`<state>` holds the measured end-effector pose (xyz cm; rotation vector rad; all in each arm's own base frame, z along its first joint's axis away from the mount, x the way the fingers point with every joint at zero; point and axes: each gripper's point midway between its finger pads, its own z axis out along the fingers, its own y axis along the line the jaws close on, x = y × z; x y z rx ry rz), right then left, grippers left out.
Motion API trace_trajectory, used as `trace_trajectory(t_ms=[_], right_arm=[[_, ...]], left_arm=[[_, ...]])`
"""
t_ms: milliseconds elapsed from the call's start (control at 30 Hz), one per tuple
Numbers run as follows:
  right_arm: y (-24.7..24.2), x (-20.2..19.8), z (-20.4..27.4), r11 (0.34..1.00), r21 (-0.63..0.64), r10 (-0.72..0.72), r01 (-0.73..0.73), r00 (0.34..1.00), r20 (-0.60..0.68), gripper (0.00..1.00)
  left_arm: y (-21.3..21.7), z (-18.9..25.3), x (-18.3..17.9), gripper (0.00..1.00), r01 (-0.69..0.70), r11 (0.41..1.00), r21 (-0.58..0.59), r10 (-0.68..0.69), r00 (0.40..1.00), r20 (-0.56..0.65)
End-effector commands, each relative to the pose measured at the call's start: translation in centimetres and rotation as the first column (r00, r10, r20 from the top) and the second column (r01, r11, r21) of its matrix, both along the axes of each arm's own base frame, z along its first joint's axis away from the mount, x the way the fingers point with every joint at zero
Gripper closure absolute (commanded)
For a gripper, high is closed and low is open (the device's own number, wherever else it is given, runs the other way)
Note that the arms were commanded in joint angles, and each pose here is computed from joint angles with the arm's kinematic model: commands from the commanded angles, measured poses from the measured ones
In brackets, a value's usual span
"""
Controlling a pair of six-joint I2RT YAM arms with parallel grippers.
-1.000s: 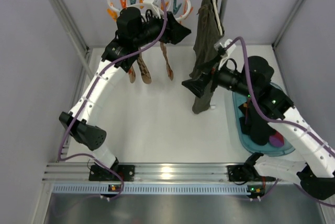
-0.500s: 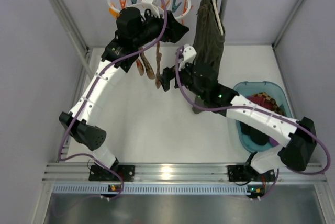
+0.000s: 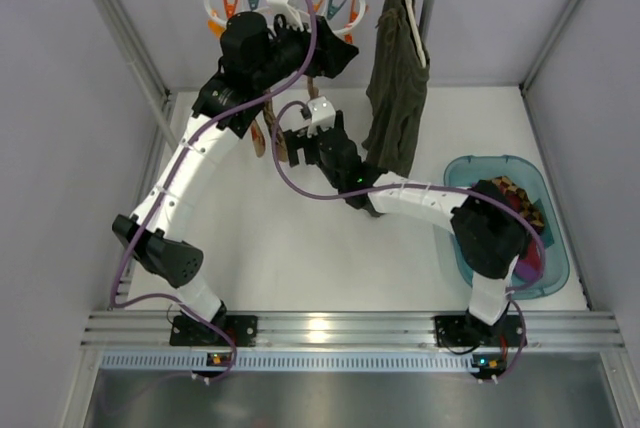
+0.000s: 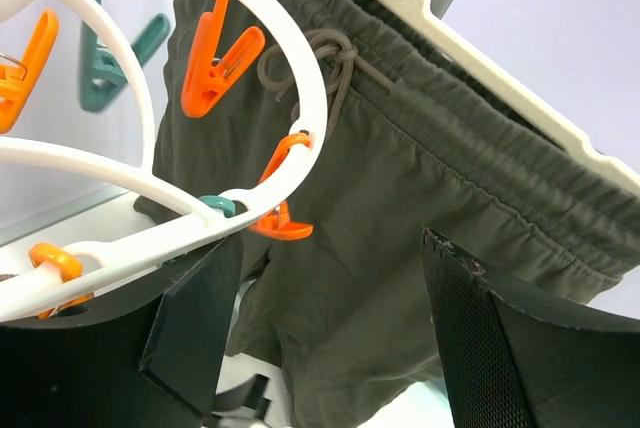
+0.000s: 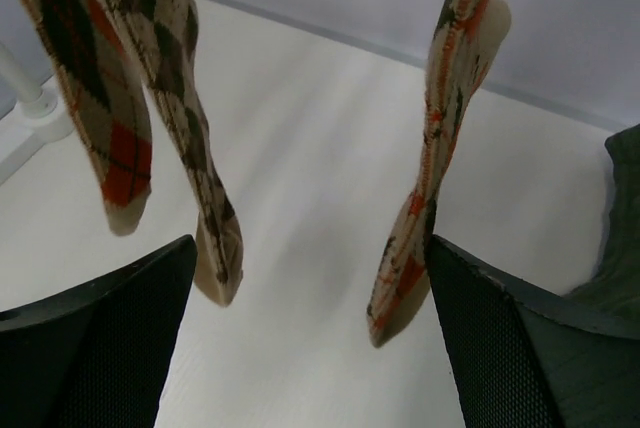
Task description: Remove the socks clipped to the hanger
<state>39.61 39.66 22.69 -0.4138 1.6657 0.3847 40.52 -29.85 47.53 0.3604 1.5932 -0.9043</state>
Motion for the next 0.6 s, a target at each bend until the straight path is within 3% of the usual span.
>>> trace_trajectory(t_ms=[0,167,367,467,500,567], right_arm=[[-0.4,3.4,5.7,0.982,0.163,-0.115,0.092,0.984,0.135,0.09],[-0.1,4.8,5.2,0.985,0.143,-0.118,0.094,0.979,0.167,0.12],[-0.6,6.6,3.8,0.986,0.136,-0.116,0.095,0.98,0.162,0.27],[-0.8,6.9,3.6,0.988,0.138,-0.098,0.074,0.981,0.17,0.45],[-0.8,6.9,3.7,0.988,0.137,-0.093,0.07,0.981,0.172,0.63],[-1.0,6.6,3.9,0.989,0.14,-0.081,0.057,0.981,0.176,0.81]], left_arm=[[0.3,4.1,-0.7,0.24,0.003,0.998,-0.064,0.003,0.996,0.094],[0.3,3.9,-0.3,0.24,-0.007,0.998,-0.059,0.013,0.995,0.097],[-0.2,3.3,-0.1,0.25,0.004,0.998,-0.059,0.001,0.997,0.077],[-0.3,3.0,-0.1,0.25,0.011,0.998,-0.06,-0.007,0.998,0.067],[-0.4,3.0,-0.1,0.25,0.013,0.998,-0.06,-0.009,0.998,0.067],[-0.3,3.0,-0.1,0.25,0.013,0.998,-0.063,-0.009,0.998,0.064]])
